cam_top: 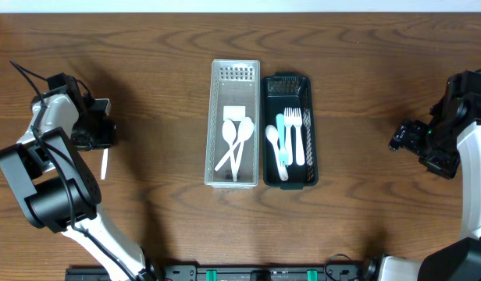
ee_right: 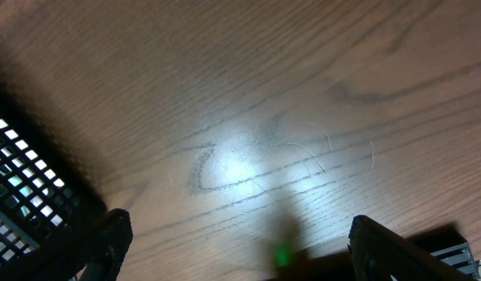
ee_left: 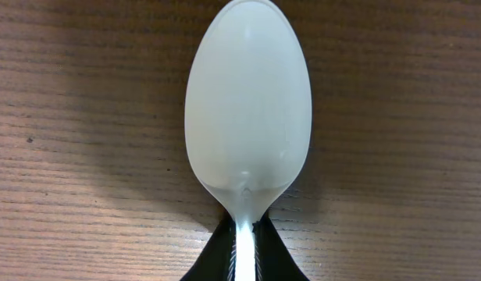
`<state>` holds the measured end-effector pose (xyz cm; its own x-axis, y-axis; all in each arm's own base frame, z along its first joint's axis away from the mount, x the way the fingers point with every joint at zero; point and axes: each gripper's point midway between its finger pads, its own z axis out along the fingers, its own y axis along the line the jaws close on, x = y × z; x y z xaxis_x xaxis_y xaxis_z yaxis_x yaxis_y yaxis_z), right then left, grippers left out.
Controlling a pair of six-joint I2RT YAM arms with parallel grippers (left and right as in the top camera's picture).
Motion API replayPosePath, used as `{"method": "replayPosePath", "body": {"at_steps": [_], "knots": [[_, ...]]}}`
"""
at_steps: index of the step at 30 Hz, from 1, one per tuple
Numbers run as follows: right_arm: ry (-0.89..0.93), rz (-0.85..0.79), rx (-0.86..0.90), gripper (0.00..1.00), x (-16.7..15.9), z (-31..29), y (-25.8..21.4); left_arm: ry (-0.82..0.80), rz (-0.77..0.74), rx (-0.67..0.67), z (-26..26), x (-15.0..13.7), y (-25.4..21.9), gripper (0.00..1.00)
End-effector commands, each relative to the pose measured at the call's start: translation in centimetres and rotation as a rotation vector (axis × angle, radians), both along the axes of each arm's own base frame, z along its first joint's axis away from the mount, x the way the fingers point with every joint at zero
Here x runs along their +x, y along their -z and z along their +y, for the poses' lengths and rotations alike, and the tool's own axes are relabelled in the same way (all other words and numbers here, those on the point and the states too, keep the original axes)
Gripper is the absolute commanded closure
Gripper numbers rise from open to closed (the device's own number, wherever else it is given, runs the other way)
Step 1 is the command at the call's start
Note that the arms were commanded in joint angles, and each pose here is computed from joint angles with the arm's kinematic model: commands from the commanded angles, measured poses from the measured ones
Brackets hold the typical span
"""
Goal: Pack container
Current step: 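Move the left gripper to the last white spoon and grasp it, then carry the spoon with the left gripper and release it in the clear basket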
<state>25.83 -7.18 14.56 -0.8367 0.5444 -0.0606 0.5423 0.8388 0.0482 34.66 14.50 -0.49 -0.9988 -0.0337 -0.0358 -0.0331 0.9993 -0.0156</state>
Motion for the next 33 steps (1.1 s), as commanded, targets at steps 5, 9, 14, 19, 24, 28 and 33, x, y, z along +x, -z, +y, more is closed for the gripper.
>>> {"method": "replayPosePath", "body": {"at_steps": [5,9,14,19,24,28,33], "knots": [[-0.007,-0.015,-0.012,0.08,-0.1,-0.2,-0.4,-0.047,0.045,-0.033,-0.7,-1.1,1.6,0.94],[-0.007,-0.013,-0.012,0.08,-0.2,-0.2,-0.4,-0.136,0.015,-0.032,-1.0,-0.1,0.0,0.94],[-0.006,-0.013,-0.011,0.08,-0.2,-0.2,-0.4,-0.157,-0.093,-0.033,-3.6,2.8,-6.5,0.94],[-0.006,-0.013,-0.011,0.08,-0.2,-0.2,-0.4,-0.043,-0.269,-0.017,-9.3,4.3,-15.9,0.94],[-0.006,-0.014,-0.011,0.08,-0.2,-0.2,-0.4,0.117,-0.481,-0.058,-18.0,2.8,-24.5,0.94],[-0.006,-0.017,-0.012,0.08,-0.1,-0.2,-0.4,0.208,-0.551,-0.134,-24.6,0.7,-27.3,0.94],[-0.006,-0.017,-0.012,0.08,-0.1,-0.2,-0.4,0.225,-0.5,-0.199,-29.7,0.1,-25.5,0.94]]}}
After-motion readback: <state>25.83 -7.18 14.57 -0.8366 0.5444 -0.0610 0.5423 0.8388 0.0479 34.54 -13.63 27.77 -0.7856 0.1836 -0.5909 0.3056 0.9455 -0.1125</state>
